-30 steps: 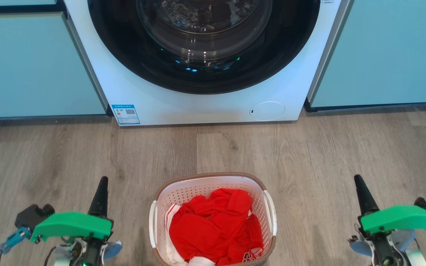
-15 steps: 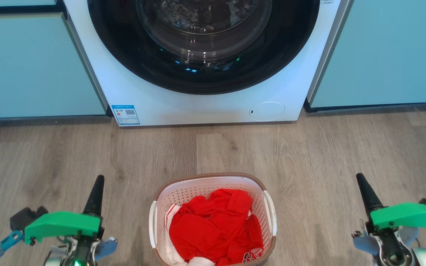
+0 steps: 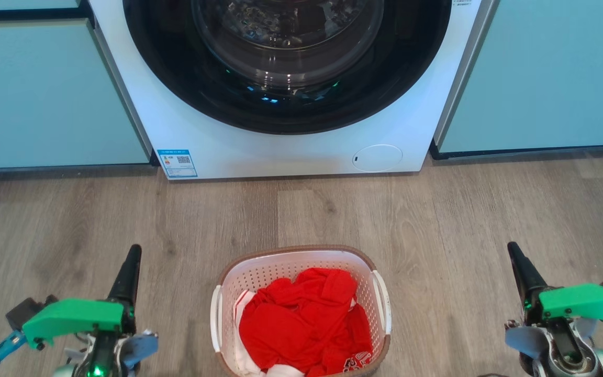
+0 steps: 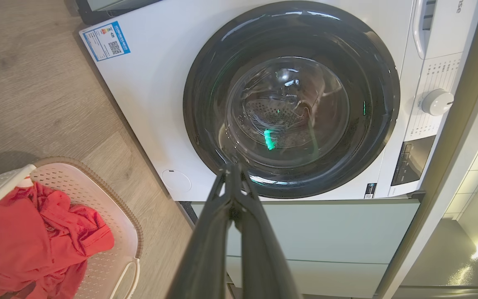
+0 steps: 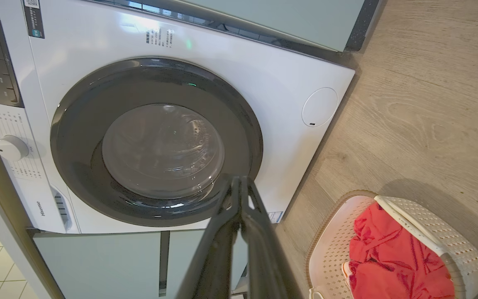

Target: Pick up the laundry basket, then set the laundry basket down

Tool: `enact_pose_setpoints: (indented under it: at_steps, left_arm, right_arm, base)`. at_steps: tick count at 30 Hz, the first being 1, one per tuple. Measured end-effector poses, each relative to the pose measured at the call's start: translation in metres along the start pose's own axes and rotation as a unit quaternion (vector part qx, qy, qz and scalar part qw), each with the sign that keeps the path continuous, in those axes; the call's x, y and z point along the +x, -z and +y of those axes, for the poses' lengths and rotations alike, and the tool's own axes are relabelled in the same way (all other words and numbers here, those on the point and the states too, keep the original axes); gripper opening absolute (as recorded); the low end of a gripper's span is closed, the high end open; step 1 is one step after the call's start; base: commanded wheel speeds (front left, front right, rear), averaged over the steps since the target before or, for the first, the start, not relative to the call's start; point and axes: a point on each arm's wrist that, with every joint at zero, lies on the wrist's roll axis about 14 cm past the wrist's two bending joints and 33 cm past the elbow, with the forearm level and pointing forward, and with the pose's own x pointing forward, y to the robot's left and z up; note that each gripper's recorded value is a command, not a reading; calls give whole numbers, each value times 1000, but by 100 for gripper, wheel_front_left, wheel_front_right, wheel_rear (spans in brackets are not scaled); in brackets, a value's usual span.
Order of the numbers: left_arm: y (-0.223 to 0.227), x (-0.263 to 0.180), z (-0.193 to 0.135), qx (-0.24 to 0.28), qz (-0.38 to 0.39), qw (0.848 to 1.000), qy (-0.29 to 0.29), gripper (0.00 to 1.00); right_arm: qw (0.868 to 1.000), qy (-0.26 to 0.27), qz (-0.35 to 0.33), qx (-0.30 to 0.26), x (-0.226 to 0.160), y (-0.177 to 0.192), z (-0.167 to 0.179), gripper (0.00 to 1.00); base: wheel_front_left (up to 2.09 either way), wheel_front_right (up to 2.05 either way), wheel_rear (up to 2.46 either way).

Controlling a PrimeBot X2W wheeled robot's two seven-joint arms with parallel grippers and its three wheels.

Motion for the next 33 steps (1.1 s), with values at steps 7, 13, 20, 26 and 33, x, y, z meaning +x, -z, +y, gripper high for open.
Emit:
enact_pose_setpoints:
  at_steps: [7,13,20,26,33]
  left_arm:
    - [-7,1,-1,-39,-8,999,6,0]
    - [-9,4,-7,-70,-7,997,18,0]
    - [-15,3,-8,-95,-13,995,23,0]
    - [-15,3,-8,-95,-13,995,23,0]
    - [-14,3,-8,-95,-10,995,23,0]
  right_arm:
    - [999,2,-2,39,0,-2,-2,0]
    - [997,4,-2,71,0,-5,-4,0]
    - [995,-4,-3,96,3,-8,1,0]
    - [995,-5,-2,96,4,-8,2,0]
    - [995,-5,-3,97,4,-9,2,0]
  base:
    - [0,0,0]
    - [0,0,0]
    - [0,0,0]
    - [0,0,0]
    - [0,0,0]
